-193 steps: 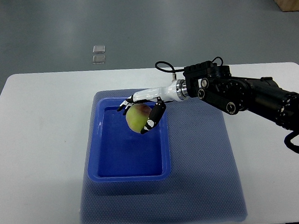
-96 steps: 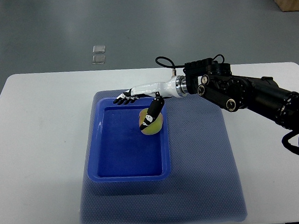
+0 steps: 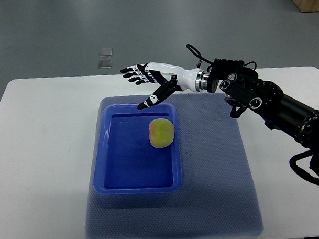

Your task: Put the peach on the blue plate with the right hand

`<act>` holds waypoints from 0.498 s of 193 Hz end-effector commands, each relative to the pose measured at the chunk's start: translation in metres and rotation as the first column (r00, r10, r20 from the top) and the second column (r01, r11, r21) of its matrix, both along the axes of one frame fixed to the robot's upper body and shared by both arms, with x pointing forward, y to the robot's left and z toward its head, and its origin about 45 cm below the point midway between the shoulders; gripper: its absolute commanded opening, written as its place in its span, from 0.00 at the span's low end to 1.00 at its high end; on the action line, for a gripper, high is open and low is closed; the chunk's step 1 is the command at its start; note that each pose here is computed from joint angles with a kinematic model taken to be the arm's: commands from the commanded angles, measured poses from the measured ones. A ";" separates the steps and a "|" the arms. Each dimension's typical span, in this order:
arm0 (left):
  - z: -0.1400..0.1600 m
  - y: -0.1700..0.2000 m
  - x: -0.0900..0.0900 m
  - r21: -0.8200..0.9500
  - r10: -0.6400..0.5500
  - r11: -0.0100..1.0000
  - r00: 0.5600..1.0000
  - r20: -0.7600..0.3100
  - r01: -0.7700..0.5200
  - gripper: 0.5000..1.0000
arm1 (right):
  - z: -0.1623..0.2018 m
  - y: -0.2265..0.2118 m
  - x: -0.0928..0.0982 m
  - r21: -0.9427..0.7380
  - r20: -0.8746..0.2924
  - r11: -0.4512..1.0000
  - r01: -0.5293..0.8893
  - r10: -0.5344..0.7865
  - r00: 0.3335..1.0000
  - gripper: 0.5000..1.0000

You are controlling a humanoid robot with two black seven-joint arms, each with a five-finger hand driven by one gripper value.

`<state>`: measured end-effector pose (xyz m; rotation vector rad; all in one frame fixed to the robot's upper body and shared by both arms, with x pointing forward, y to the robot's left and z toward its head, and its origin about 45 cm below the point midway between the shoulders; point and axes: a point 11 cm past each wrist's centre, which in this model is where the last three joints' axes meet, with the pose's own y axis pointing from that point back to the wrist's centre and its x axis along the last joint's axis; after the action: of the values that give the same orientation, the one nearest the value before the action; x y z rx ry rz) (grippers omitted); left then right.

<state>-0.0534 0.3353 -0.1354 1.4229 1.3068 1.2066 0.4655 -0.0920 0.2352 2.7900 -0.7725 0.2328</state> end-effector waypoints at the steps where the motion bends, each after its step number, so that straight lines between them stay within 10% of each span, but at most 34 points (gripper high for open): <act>1: 0.000 0.000 0.000 -0.001 0.001 1.000 1.000 0.000 -0.001 1.00 | -0.014 -0.021 0.004 0.140 -0.173 0.976 0.164 -0.139 0.975 0.86; 96: 0.000 -0.003 0.000 -0.007 0.002 1.000 1.000 0.000 -0.002 1.00 | -0.083 -0.115 -0.007 0.285 -0.620 0.742 0.607 -0.341 0.707 0.86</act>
<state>-0.0536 0.3327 -0.1357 1.4166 1.3116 1.2019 0.4622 -0.1875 0.1610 2.7075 -1.4749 -0.8187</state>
